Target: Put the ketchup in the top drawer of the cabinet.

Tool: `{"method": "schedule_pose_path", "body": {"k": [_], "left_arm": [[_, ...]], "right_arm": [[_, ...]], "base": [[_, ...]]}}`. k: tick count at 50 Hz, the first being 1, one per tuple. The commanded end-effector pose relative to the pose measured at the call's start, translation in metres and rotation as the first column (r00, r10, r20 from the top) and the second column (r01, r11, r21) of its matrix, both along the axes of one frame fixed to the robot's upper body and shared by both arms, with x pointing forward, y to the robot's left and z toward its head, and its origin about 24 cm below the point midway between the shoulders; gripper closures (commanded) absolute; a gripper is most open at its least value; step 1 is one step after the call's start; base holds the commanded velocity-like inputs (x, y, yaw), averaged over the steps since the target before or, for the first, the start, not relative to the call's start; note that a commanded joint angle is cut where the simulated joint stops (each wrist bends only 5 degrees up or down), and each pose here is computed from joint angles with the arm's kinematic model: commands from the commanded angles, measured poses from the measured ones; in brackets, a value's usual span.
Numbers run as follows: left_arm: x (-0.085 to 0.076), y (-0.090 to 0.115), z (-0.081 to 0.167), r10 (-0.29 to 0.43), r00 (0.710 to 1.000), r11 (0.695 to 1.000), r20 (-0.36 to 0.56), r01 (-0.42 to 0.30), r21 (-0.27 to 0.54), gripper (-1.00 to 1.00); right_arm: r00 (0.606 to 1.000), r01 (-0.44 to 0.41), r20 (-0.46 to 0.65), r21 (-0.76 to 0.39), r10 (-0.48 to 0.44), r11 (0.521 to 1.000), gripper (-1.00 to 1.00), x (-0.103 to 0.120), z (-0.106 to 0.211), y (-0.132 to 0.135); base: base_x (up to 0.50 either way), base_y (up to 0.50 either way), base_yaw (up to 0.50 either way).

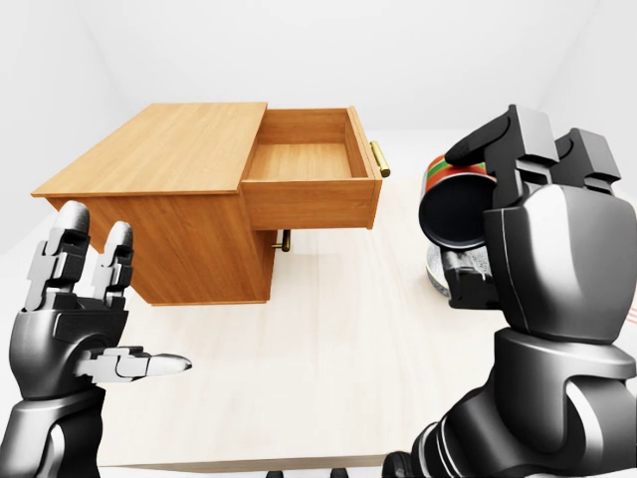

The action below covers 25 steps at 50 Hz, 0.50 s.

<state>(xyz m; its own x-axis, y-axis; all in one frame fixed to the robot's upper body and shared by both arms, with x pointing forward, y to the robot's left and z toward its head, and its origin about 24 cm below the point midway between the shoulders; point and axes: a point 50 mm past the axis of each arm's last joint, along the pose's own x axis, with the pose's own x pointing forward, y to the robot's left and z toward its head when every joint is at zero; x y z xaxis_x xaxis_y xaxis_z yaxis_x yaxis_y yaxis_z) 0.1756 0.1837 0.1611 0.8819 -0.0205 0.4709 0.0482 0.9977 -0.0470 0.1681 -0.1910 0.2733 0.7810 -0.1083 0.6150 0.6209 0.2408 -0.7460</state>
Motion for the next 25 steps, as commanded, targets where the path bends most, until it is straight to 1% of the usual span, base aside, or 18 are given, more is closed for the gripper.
{"method": "schedule_pose_path", "body": {"k": [1, 3, 4, 5, 8, 9, 10, 12, 14, 16, 17, 19, 20, 21, 22, 23, 25], "left_arm": [[0.000, 0.000, 0.000, 0.000, 1.000, 1.000, 0.002, 0.000, 0.000, -1.00], [0.000, 0.001, 0.002, 0.003, 1.000, 1.000, 0.009, -0.003, -0.001, -1.00], [0.000, 0.001, 0.002, 0.004, 1.000, 1.000, 0.012, -0.004, -0.002, -1.00], [0.000, 0.002, 0.003, 0.005, 1.000, 1.000, 0.015, -0.005, -0.003, -1.00], [0.000, 0.000, 0.001, 0.003, 1.000, 1.000, 0.007, -0.003, -0.002, -1.00], [0.001, 0.000, 0.001, 0.002, 1.000, 1.000, 0.004, -0.002, -0.001, -1.00], [0.001, 0.001, 0.001, 0.003, 1.000, 1.000, 0.008, -0.003, -0.001, -1.00], [0.001, 0.001, 0.001, 0.003, 1.000, 1.000, 0.006, -0.003, -0.002, -1.00], [0.002, 0.001, 0.001, 0.005, 1.000, 1.000, 0.007, -0.005, -0.003, -1.00], [0.002, 0.002, 0.002, 0.008, 1.000, 1.000, 0.013, -0.008, -0.004, -1.00], [0.003, 0.002, 0.002, 0.009, 1.000, 1.000, 0.014, -0.009, -0.005, -1.00], [0.003, 0.003, 0.003, 0.011, 1.000, 1.000, 0.018, -0.011, -0.005, -1.00], [0.002, 0.003, 0.003, 0.010, 1.000, 1.000, 0.020, -0.010, -0.005, -1.00], [0.002, 0.002, 0.003, 0.010, 1.000, 1.000, 0.019, -0.010, -0.005, -1.00], [0.002, 0.002, 0.003, 0.010, 1.000, 1.000, 0.015, -0.010, -0.005, -1.00], [0.002, 0.002, 0.003, 0.010, 1.000, 1.000, 0.015, -0.010, -0.005, -1.00], [0.002, 0.002, 0.003, 0.010, 1.000, 1.000, 0.018, -0.010, -0.005, -1.00]], "right_arm": [[0.998, 0.018, 0.058, 0.003, -0.018, 1.000, 1.00, -0.004, 0.008, 0.007], [0.998, 0.012, 0.057, -0.008, -0.011, 1.000, 1.00, -0.004, 0.008, 0.010], [0.998, 0.007, 0.062, -0.033, -0.005, 0.999, 1.00, -0.004, 0.010, 0.013], [0.998, -0.006, 0.062, -0.096, 0.012, 0.995, 1.00, -0.003, 0.012, 0.022], [0.998, -0.021, 0.056, -0.181, 0.032, 0.983, 1.00, -0.002, 0.014, 0.033], [0.996, -0.040, 0.061, -0.258, 0.057, 0.965, 1.00, -0.002, 0.016, 0.039], [0.995, -0.047, 0.067, -0.335, 0.074, 0.941, 1.00, -0.003, 0.019, 0.045], [0.989, -0.066, 0.081, -0.492, 0.122, 0.868, 1.00, -0.005, 0.025, 0.057], [0.979, -0.092, 0.086, -0.623, 0.185, 0.777, 1.00, -0.008, 0.029, 0.071], [0.972, -0.084, 0.092, -0.718, 0.215, 0.691, 1.00, -0.011, 0.032, 0.080], [0.965, -0.096, 0.094, -0.745, 0.246, 0.660, 1.00, -0.009, 0.037, 0.086], [0.962, -0.091, 0.099, -0.763, 0.254, 0.640, 1.00, -0.005, 0.042, 0.090], [0.956, -0.100, 0.105, -0.762, 0.274, 0.640, 1.00, 0.000, 0.049, 0.095], [0.955, -0.098, 0.107, -0.765, 0.275, 0.636, 1.00, 0.003, 0.052, 0.097], [0.952, -0.104, 0.111, -0.759, 0.285, 0.642, 1.00, 0.007, 0.059, 0.099], [0.952, -0.104, 0.111, -0.759, 0.285, 0.643, 1.00, 0.007, 0.060, 0.099], [0.952, -0.098, 0.115, -0.761, 0.282, 0.641, 1.00, 0.015, 0.071, 0.102]], "base": [[0.00, 0.00, 0.00], [0.00, 0.00, 0.00], [0.00, 0.00, 0.00], [0.00, 0.00, 0.00], [0.00, 0.00, 0.00], [0.00, 0.00, 0.00], [0.00, 0.00, 0.00], [0.00, 0.00, 0.00], [0.00, 0.00, 0.00], [0.00, 0.00, 0.00], [0.00, 0.00, 0.00], [0.00, 0.00, 0.00], [0.00, 0.00, 0.00], [0.00, 0.00, 0.00], [0.00, 0.00, 0.00], [0.00, 0.00, 0.00], [0.00, 0.00, 0.00]]}}
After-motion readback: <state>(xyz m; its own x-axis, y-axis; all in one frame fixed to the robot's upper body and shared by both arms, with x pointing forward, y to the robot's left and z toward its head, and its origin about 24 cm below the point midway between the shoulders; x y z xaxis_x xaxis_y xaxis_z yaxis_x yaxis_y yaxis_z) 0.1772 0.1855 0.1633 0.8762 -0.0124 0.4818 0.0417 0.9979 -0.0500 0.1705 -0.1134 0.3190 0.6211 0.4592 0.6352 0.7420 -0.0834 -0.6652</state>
